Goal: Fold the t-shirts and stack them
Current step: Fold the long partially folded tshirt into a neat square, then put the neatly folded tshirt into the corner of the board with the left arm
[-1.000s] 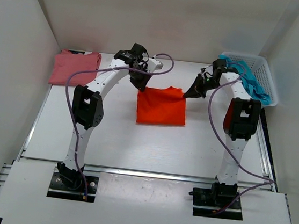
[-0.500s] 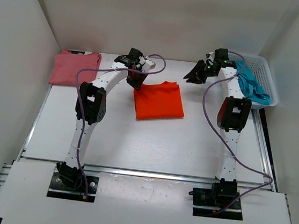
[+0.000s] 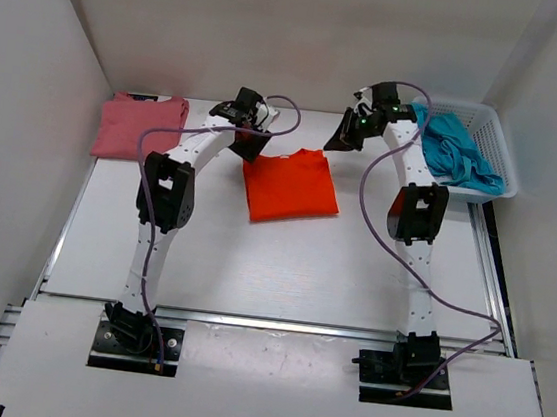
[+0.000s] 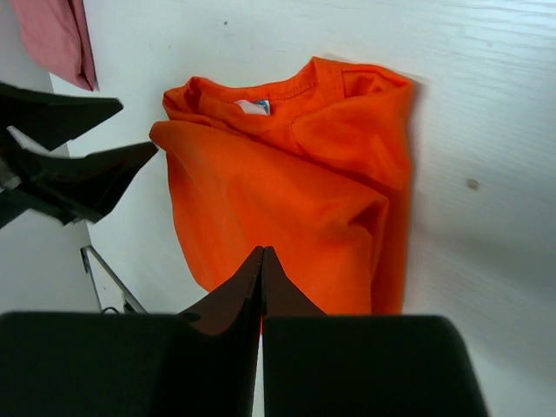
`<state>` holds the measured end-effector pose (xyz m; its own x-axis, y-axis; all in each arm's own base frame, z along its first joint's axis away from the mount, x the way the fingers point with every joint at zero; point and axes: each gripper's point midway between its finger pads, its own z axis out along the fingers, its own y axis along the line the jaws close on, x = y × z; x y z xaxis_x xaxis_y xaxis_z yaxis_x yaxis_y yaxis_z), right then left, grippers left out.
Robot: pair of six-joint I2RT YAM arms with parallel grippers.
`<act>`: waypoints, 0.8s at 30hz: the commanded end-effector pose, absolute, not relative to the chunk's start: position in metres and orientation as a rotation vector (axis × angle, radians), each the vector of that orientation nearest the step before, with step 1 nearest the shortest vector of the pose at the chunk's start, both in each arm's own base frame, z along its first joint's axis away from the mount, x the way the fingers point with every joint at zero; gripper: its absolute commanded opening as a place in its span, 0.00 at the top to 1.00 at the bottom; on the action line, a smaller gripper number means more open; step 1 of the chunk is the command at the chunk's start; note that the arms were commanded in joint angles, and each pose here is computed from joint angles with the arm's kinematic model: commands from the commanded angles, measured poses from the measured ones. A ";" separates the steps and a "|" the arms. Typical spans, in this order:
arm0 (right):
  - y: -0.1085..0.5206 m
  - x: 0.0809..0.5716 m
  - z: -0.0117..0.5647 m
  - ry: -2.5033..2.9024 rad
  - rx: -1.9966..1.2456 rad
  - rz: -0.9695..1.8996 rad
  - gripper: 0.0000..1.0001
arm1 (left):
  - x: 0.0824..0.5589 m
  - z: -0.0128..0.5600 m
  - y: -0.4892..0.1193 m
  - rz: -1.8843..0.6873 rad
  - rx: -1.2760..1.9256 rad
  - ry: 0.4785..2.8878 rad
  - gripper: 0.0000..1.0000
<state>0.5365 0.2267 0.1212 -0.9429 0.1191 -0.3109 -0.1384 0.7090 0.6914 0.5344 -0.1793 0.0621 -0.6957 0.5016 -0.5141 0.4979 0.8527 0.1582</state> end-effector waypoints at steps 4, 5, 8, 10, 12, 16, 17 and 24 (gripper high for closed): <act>0.229 0.536 0.101 2.622 -0.051 1.083 1.00 | 0.488 0.125 -0.192 -0.204 0.767 2.415 0.29; 0.227 0.536 0.101 2.622 -0.074 1.052 1.00 | 0.472 0.115 -0.196 -0.282 0.787 2.458 0.27; 0.221 0.533 0.098 2.654 -0.080 0.964 1.00 | 0.447 0.102 -0.207 -0.432 0.791 2.504 0.22; 0.215 0.530 0.092 2.688 -0.059 0.912 1.00 | 0.435 0.097 -0.216 -0.516 0.759 2.529 0.16; 0.211 0.529 0.089 2.704 -0.055 0.872 1.00 | 0.422 0.090 -0.219 -0.617 0.659 2.573 0.13; 0.185 0.515 0.102 2.767 -0.041 0.626 1.00 | 0.415 0.075 -0.213 -0.658 0.495 2.621 0.12; 0.177 0.507 0.109 2.787 -0.041 0.543 1.00 | 0.415 0.072 -0.214 -0.645 0.497 2.622 0.12; 0.172 0.483 0.185 2.693 -0.042 0.424 0.97 | 0.432 0.066 -0.216 -0.641 0.363 2.628 0.08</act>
<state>0.4973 0.1760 0.1063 -0.9646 0.0490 -0.2591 -0.0450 0.9376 0.3449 0.4081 -0.2059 0.0337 -0.9064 0.2302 -0.3541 0.3553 0.8688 -0.3448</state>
